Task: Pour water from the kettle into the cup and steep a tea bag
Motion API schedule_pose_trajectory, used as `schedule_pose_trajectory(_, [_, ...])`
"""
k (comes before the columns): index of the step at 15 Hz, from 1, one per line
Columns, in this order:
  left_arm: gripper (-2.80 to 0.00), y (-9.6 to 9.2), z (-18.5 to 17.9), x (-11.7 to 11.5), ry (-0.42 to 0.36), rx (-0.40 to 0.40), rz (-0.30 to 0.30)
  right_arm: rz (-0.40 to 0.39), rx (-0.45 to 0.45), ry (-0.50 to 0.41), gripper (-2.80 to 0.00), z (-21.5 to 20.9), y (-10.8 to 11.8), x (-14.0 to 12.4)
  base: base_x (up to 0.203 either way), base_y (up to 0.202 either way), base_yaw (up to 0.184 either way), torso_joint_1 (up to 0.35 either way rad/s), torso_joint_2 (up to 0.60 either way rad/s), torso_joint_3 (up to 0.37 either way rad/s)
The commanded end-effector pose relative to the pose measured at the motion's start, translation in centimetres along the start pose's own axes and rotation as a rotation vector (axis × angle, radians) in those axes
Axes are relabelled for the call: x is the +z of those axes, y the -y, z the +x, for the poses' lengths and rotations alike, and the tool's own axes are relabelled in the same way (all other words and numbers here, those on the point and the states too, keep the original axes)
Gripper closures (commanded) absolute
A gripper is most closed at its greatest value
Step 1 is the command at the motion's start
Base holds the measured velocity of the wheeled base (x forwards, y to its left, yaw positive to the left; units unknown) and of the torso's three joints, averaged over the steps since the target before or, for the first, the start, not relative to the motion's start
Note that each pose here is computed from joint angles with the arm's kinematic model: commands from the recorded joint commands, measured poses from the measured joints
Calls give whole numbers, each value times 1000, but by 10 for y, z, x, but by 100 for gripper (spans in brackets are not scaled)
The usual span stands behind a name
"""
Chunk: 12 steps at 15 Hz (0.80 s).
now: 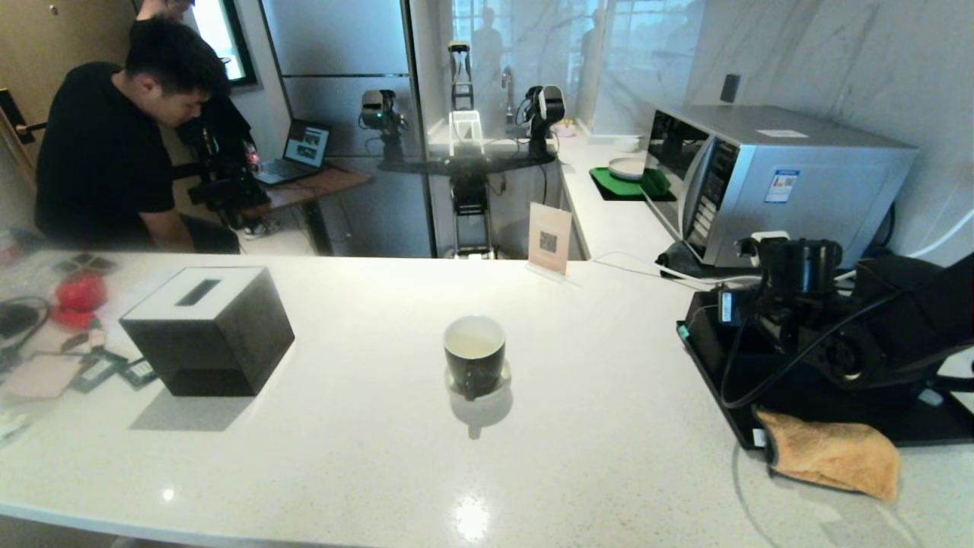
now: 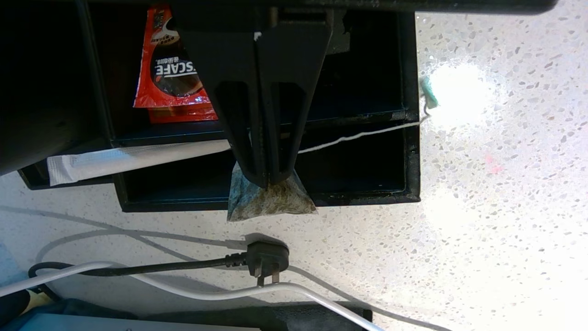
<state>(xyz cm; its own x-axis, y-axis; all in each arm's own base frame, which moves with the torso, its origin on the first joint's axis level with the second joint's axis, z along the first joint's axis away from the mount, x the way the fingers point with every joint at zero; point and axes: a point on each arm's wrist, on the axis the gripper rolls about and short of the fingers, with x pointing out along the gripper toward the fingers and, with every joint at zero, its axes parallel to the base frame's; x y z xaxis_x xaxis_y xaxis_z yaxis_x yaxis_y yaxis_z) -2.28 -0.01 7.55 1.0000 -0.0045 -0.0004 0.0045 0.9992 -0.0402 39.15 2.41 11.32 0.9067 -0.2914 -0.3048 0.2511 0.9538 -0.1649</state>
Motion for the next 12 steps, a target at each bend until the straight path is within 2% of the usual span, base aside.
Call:
schedule_pose_trajectory(1, [0,0,0,0,-1,0,0,3,-2,11,0,-2,1,3,0,0,0,0,0,0])
schedule_pose_trajectory(12, [0,0,0,0,-1,0,0,30,-14,62,0,-15,7,18,0,0,0,0,0,0])
